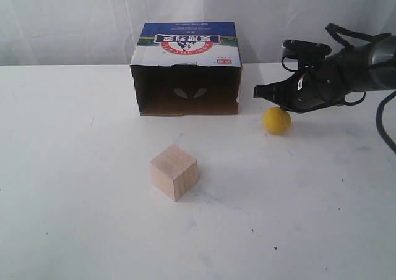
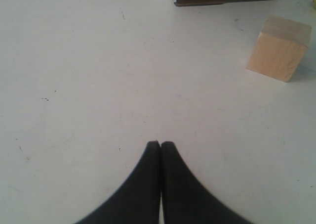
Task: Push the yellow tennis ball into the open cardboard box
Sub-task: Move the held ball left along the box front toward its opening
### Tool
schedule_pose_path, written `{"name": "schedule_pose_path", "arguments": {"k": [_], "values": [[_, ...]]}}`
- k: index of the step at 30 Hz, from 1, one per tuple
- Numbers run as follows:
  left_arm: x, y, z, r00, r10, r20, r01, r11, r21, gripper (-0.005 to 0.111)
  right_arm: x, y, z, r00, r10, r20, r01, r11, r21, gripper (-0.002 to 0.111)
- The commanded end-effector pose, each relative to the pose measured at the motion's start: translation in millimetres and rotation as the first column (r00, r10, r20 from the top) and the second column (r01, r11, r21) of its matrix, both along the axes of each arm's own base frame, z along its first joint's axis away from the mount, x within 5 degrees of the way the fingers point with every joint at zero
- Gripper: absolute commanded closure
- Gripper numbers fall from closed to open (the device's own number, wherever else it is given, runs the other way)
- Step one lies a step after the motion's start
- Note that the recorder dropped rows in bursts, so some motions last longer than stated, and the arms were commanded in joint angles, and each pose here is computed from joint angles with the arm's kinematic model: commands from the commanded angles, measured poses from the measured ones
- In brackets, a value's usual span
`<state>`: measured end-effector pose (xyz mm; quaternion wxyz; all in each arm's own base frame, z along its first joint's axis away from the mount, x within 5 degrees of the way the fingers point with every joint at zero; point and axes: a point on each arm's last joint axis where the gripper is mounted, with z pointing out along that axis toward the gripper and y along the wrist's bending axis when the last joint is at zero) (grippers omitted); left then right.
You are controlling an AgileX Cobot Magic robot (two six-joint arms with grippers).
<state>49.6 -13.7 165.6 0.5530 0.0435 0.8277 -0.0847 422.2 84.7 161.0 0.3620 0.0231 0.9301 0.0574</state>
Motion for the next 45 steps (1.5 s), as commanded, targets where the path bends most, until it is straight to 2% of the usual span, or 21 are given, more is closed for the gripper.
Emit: {"name": "schedule_pose_path", "arguments": {"k": [1,4,9,13,17,19,23,30,37,41,45], "values": [[0,-1,-1,1.000,-0.007,0.000,0.007,1.000,-0.019,0.107,-3,-2,-3,0.998,-0.004,-0.056,0.002,0.999,-0.035,0.108],[0,-1,-1,1.000,-0.007,0.000,0.007,1.000,-0.019,0.107,-10,11,3,0.997,0.039,-0.070,-0.043,0.997,-0.059,0.108],[0,-1,-1,1.000,-0.007,0.000,0.007,1.000,-0.019,0.107,-21,46,13,0.993,0.110,-0.053,-0.112,0.993,-0.033,0.108],[0,-1,-1,1.000,-0.007,0.000,0.007,1.000,-0.019,0.107,-25,66,24,0.986,0.164,0.015,-0.164,0.986,-0.007,0.108],[0,-1,-1,1.000,-0.007,0.000,0.007,1.000,-0.019,0.107,-32,69,56,0.977,0.190,0.092,-0.191,0.982,-0.005,0.108],[0,-1,-1,1.000,-0.007,0.000,0.007,1.000,-0.019,0.107,-38,65,66,0.978,0.195,0.071,-0.193,0.981,-0.034,0.108],[0,-1,-1,1.000,-0.007,0.000,0.007,1.000,-0.019,0.107,-46,61,53,0.970,0.241,-0.024,-0.243,0.963,-0.116,0.108],[0,-1,-1,1.000,-0.007,0.000,0.007,1.000,-0.019,0.107,-47,61,39,0.955,0.289,-0.072,-0.297,0.945,-0.139,0.108],[0,-1,-1,1.000,-0.007,0.000,0.007,1.000,-0.019,0.107,-47,67,24,0.949,0.293,-0.119,-0.302,0.950,-0.076,0.108],[0,-1,-1,1.000,-0.007,0.000,0.007,1.000,-0.019,0.107,-55,82,21,0.917,0.371,-0.150,-0.378,0.926,-0.020,0.108],[0,-1,-1,1.000,-0.007,0.000,0.007,1.000,-0.019,0.107,-61,94,27,0.907,0.399,-0.138,-0.399,0.917,0.029,0.108]]}}
